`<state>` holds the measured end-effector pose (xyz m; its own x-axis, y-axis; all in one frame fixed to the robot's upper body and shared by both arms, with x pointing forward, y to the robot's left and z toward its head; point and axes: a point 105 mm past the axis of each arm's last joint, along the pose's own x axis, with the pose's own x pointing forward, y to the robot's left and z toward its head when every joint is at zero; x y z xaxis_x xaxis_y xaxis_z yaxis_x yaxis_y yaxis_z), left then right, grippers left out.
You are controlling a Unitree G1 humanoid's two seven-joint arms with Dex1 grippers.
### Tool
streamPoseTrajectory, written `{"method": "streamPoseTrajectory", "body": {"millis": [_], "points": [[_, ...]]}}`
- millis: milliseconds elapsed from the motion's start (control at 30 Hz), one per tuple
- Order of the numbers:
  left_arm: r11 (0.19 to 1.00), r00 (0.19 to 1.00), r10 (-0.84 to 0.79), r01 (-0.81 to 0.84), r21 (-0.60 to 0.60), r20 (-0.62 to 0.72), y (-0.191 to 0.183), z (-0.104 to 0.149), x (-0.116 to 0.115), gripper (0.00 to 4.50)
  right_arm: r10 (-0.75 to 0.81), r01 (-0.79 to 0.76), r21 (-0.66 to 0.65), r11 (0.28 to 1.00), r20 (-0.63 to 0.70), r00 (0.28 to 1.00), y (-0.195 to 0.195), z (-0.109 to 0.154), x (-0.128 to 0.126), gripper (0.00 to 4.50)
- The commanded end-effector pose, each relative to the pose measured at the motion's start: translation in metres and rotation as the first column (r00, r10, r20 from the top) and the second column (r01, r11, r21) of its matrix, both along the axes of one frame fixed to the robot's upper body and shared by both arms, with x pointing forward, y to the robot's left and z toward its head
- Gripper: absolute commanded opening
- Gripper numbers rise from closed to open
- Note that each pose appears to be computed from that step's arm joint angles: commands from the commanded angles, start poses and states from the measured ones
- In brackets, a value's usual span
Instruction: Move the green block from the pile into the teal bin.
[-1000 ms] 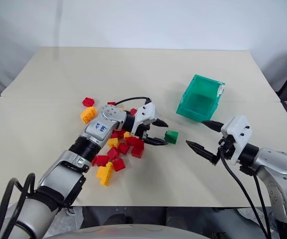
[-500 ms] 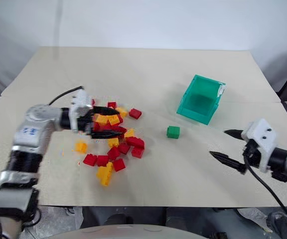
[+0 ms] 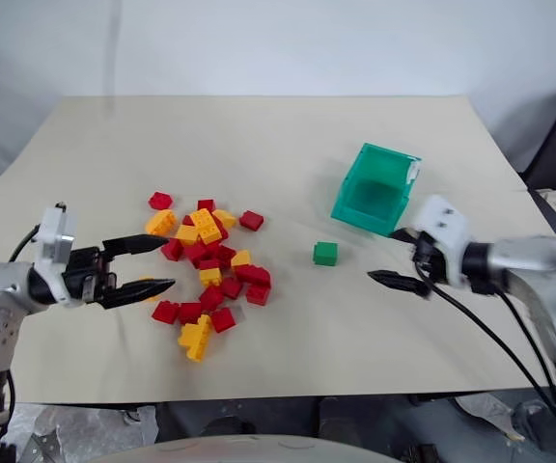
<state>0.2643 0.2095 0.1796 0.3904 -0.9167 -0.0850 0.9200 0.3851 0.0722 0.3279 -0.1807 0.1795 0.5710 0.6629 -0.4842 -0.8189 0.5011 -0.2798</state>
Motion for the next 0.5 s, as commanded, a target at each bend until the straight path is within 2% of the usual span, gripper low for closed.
{"method": "streamPoseTrajectory", "body": {"millis": [33, 133, 267, 467, 500], "points": [[0.999, 0.996, -0.018, 0.015, 0.031, 0.086, -0.001, 0.006, -0.006, 4.48, 0.045, -0.044, -0.052, 0.998, 0.000, 0.999, 0.012, -0.004, 0.018, 4.50], [0.998, 0.995, 0.016, -0.023, 0.062, 0.103, 0.002, 0.000, -0.005, 4.48, 0.061, -0.063, -0.068, 0.996, -0.027, 0.998, 0.018, -0.007, 0.031, 4.50], [0.997, 0.995, 0.019, -0.025, 0.074, 0.093, 0.003, -0.012, -0.013, 4.48, 0.149, -0.153, -0.071, 0.986, -0.059, 0.987, 0.049, -0.016, 0.051, 4.50], [0.997, 0.994, 0.028, -0.035, 0.064, 0.102, -0.002, -0.014, -0.016, 4.48, 0.216, -0.227, -0.078, 0.971, -0.128, 0.968, 0.064, -0.031, 0.052, 4.50], [0.997, 0.994, 0.029, -0.035, 0.063, 0.105, -0.004, -0.014, -0.015, 4.50, 0.226, -0.240, -0.099, 0.966, -0.138, 0.964, 0.064, -0.034, 0.050, 4.31]]}}
